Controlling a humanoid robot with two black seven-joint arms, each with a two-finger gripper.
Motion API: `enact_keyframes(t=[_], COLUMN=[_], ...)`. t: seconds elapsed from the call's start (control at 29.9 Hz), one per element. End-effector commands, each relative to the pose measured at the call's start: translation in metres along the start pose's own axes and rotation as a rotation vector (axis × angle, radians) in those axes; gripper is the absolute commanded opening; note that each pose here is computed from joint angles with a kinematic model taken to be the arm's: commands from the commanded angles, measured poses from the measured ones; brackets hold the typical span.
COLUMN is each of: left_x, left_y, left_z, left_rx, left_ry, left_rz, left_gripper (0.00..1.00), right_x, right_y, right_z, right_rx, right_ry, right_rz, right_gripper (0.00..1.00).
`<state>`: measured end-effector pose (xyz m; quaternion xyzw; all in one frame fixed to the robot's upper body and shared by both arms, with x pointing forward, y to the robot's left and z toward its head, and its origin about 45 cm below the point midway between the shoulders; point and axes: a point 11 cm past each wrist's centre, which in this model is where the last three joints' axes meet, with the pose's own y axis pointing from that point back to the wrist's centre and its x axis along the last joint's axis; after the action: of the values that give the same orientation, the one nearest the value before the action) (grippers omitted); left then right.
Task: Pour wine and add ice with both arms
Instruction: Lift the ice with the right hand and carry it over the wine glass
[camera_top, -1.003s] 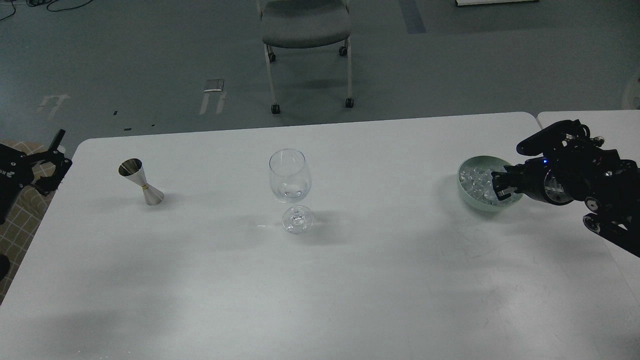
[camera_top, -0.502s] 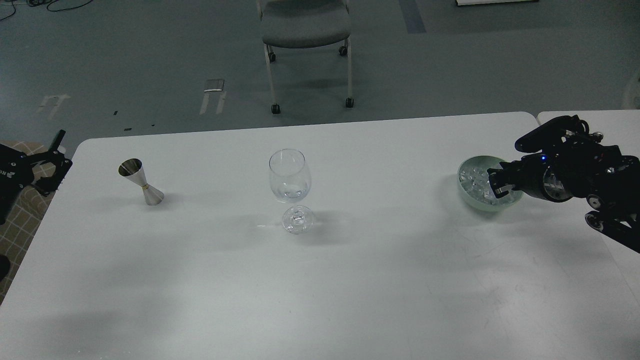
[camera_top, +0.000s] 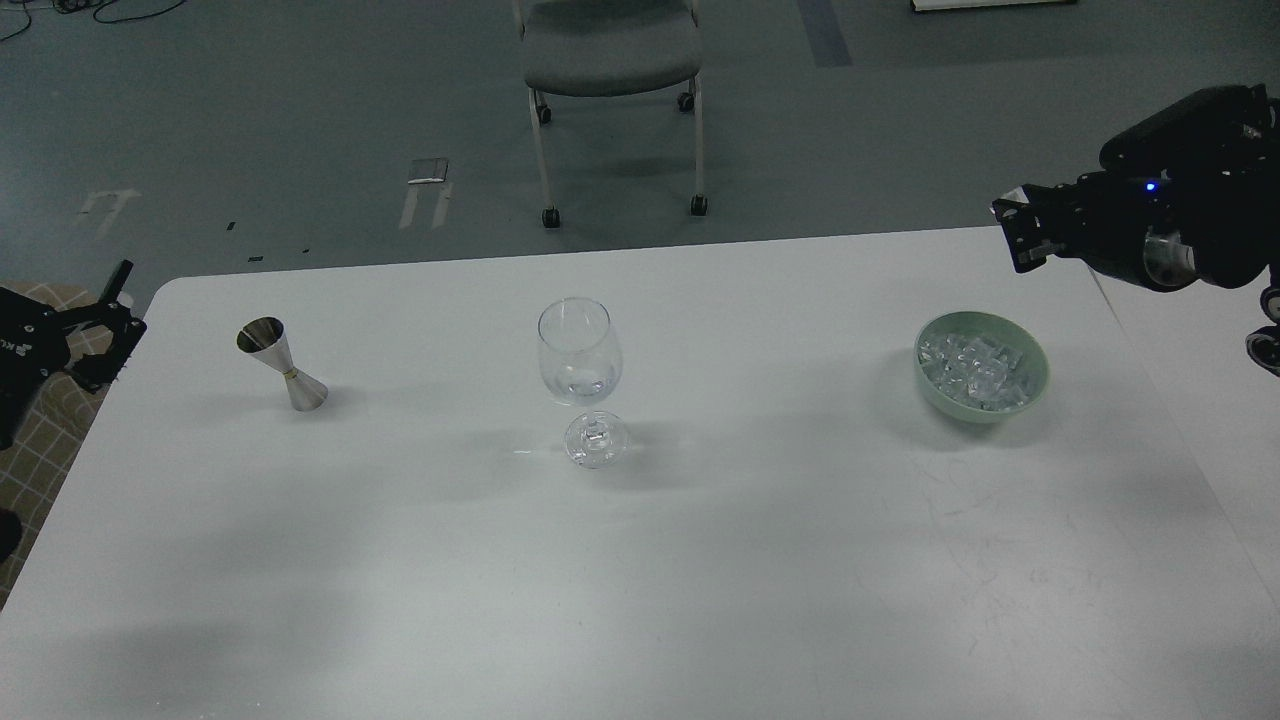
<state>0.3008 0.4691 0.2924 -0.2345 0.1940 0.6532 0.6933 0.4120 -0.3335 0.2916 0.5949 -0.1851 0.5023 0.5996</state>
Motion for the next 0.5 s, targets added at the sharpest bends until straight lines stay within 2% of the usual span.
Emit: enact_keyframes(t=[0.0,0.07,0.47], left_x=[0.000,0.000,-0.001], left_y=[0.000,0.000,-0.001], left_z=[0.001,0.000,0.004], left_rx=[-0.001,0.000,-0.002], left_ry=[-0.002,-0.002,-0.010], left_rz=[-0.001,0.000,-0.005], left_gripper=[0.98,0.98,0.98], right_x=[0.022,0.041,0.097], right_y=[0.002,0.001,0.009], right_z=[-0.011,-0.034,-0.119], right_rx=[0.030,0.090,0.314], right_ry=[-0.012,-0.021,-0.061], right_rz=[0.074,0.149,0.402], right_gripper=[0.00,0.00,0.00])
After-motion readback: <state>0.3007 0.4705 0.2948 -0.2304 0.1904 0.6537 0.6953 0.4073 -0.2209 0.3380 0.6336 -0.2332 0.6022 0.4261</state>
